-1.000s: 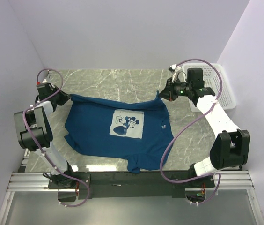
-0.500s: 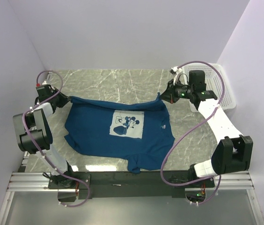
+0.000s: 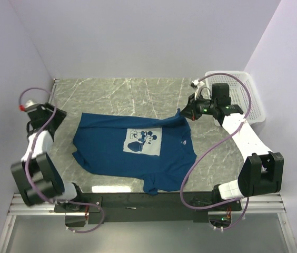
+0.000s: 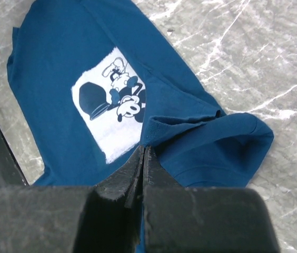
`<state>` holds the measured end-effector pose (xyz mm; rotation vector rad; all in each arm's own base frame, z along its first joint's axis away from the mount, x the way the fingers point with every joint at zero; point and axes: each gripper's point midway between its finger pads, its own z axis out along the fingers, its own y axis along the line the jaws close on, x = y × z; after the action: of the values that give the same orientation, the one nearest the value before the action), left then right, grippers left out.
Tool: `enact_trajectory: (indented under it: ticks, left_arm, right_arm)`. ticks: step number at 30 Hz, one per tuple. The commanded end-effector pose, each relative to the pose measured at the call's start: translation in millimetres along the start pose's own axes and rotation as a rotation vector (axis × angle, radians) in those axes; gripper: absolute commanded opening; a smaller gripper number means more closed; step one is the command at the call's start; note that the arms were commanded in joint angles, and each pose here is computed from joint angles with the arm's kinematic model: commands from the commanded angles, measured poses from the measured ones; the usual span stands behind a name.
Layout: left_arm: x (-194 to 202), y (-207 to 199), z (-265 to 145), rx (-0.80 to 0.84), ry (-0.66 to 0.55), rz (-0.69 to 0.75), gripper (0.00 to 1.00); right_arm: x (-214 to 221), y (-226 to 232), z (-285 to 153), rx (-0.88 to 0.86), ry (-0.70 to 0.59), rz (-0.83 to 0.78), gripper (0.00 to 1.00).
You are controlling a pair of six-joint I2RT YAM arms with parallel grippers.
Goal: Fold and stack the t-shirts
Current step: Fold the tshirt
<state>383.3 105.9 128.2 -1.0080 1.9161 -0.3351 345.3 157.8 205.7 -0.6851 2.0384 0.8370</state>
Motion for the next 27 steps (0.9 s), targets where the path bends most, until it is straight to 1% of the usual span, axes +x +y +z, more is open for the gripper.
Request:
enact_trajectory:
  ticks: [1, 3, 5, 8, 16, 22, 23, 24, 26, 27]
  left_arm:
    - [-29, -3, -29, 0.015, -0.136, -0.053, 0.66]
    - [-24, -7, -39, 0.054, -0.14, -0.065, 0.66]
    - [-16, -14, -43, 0.098, -0.116, -0.07, 0.66]
    - [-5, -13, -47, 0.112, -0.077, -0.051, 0.66]
    - [6, -19, -62, 0.154, -0.044, -0.001, 0.66]
    - [12, -22, -69, 0.181, -0.029, 0.005, 0.66]
    - [13, -23, -70, 0.186, -0.027, 0.004, 0.66]
    - [14, -23, -71, 0.189, -0.028, 0.005, 0.66]
    - [16, -25, -73, 0.202, -0.023, 0.002, 0.66]
    - [17, -25, -74, 0.206, -0.02, 0.003, 0.66]
  right_arm:
    - [0, 5, -7, -0.007, -0.014, -0.044, 0.0]
    - [8, 6, -7, -0.013, 0.001, -0.039, 0.0]
    - [17, 10, -8, -0.024, 0.018, -0.041, 0.0]
    - [27, 14, -12, -0.029, 0.032, -0.054, 0.0]
    - [54, 25, -18, -0.061, 0.087, -0.067, 0.0]
    - [82, 35, -28, -0.103, 0.187, -0.112, 0.0]
    - [90, 36, -31, -0.104, 0.219, -0.121, 0.02]
    - [95, 37, -33, -0.109, 0.238, -0.126, 0.09]
    - [113, 45, -41, -0.144, 0.306, -0.143, 0.13]
    - [118, 47, -43, -0.155, 0.327, -0.154, 0.17]
